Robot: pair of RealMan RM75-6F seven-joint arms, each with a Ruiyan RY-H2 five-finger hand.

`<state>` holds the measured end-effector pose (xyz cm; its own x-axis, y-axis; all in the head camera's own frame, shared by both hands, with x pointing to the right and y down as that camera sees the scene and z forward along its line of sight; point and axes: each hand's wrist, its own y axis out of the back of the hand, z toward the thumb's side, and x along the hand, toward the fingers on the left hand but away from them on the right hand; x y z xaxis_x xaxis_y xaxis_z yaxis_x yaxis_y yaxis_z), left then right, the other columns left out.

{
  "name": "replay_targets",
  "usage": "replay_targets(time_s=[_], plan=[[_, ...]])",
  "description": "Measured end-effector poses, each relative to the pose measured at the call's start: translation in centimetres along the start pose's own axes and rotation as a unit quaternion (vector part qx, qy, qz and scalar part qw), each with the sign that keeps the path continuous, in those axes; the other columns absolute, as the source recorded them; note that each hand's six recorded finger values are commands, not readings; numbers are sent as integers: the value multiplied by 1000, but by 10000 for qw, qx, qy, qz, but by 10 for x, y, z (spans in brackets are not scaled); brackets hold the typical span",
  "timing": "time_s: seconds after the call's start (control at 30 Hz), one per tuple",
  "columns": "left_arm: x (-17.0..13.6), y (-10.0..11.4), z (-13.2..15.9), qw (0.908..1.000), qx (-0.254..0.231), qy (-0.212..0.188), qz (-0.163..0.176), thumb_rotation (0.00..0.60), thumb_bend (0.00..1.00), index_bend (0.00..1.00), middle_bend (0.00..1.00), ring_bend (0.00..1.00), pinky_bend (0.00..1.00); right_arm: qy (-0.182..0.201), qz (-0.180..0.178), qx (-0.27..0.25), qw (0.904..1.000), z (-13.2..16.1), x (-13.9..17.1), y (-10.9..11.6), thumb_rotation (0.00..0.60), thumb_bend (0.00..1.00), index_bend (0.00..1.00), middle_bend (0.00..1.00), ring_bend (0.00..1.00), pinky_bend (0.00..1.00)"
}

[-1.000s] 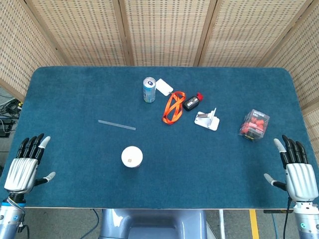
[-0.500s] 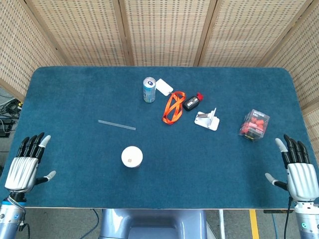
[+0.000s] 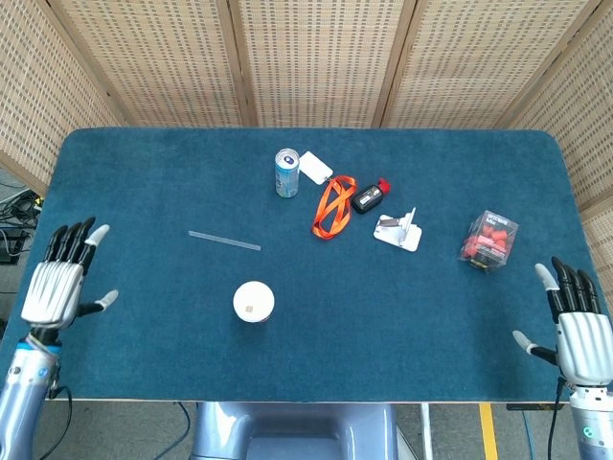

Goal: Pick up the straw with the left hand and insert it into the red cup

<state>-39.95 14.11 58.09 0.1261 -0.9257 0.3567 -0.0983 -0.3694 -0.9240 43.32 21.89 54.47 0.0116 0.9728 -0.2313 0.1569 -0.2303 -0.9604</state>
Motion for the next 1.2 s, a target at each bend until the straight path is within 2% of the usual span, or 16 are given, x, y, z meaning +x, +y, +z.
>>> replay_targets(time_s=[0.2,0.5,0.73,0.87,1.2], plan=[[59,-3,9,9996,65,-144,-236,600,274,282,0,0,0,-111,15,-35,9999,-8,-4,-2,600,44,26,0,0,0],[134,-24,40,9966,207,-377,-706,600,309,360,0,0,0,-228,3,-89,9997,-16,-8,-2,600,43,31,0,0,0],[155,-46,76,9933,251,-593,-962,600,332,375,0,0,0,-288,-6,-140,9995,-21,-10,-2,600,44,34,0,0,0],[165,-66,96,9901,370,-681,-1172,600,332,400,0,0,0,-328,-4,-188,9993,-23,-10,-1,600,43,35,0,0,0],[183,-99,121,9833,726,-702,-1512,600,339,434,0,0,0,-374,8,-233,9990,-27,-11,-2,600,43,35,0,0,0]])
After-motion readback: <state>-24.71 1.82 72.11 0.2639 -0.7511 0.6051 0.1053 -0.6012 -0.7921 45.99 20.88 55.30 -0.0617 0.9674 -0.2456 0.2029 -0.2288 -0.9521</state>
